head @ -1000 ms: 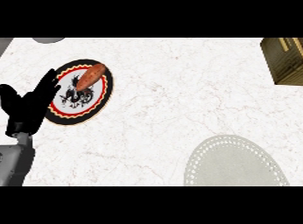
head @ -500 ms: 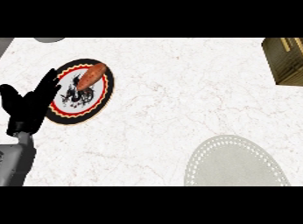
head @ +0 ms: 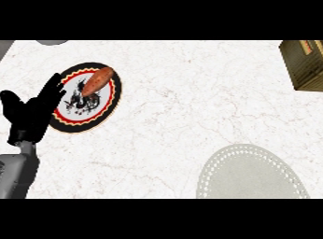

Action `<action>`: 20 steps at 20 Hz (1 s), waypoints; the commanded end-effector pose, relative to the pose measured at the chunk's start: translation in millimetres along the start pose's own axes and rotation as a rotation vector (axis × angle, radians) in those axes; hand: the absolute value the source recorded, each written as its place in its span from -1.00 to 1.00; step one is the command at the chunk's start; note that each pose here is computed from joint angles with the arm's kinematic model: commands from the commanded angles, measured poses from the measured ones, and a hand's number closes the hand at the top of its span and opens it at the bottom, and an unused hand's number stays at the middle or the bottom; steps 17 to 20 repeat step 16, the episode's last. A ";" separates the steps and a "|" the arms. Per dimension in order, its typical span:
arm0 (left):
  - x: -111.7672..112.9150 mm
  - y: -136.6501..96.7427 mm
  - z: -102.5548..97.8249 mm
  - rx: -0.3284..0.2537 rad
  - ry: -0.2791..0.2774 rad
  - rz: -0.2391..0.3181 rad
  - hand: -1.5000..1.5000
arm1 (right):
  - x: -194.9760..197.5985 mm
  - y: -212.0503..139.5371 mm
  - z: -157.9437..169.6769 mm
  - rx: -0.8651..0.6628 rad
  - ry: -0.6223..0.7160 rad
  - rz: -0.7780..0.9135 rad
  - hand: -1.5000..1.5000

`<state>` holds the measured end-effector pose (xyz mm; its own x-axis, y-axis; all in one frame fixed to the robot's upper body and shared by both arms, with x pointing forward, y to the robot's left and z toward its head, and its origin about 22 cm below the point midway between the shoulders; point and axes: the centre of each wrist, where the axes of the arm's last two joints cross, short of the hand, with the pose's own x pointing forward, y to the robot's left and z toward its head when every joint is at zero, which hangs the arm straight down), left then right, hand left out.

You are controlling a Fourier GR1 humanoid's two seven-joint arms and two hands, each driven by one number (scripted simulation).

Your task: Pick the squash from the placemat and place it in the basket

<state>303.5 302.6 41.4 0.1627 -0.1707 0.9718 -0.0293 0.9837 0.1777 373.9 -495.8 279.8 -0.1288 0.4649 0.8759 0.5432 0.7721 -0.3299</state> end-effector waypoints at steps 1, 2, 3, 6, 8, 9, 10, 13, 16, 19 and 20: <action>-11.5 -3.0 6.3 -0.006 0.005 -0.010 0.00 | 1.1 -47.0 4.2 -0.116 0.070 -0.169 -1.00; 4.5 12.5 -1.5 0.010 0.006 0.020 0.00 | -2.7 -61.8 8.5 -0.107 0.083 -0.157 -1.00; -11.8 -10.7 8.5 -0.014 0.009 0.012 0.00 | -14.6 -61.9 12.7 -0.124 0.095 -0.176 -1.00; 0.2 0.4 1.4 0.002 0.011 0.011 0.00 | -15.2 -112.3 27.9 -0.091 0.116 -0.166 -1.00; -2.4 10.8 4.4 0.026 0.001 0.008 0.00 | -29.5 -130.3 41.0 -0.055 0.130 -0.196 -1.00; -10.6 4.1 4.8 0.015 -0.004 0.017 0.00 | -25.4 -144.1 45.2 -0.032 0.124 -0.187 -1.00; 4.2 19.8 1.9 0.010 0.003 0.017 0.00 | -29.0 -152.2 50.8 -0.032 0.131 -0.134 -1.00; -2.4 9.5 4.0 0.015 0.001 0.016 0.00 | -28.8 -174.5 62.3 0.071 0.138 -0.132 -1.00; -4.6 4.7 3.5 0.016 0.001 0.026 0.00 | -38.0 -181.5 70.9 0.094 0.134 -0.125 -1.00; -4.6 4.7 3.5 0.016 0.001 0.026 0.00 | -38.0 -181.5 70.9 0.094 0.134 -0.125 -1.00; -4.6 4.7 3.5 0.016 0.001 0.026 0.00 | -38.0 -181.5 70.9 0.094 0.134 -0.125 -1.00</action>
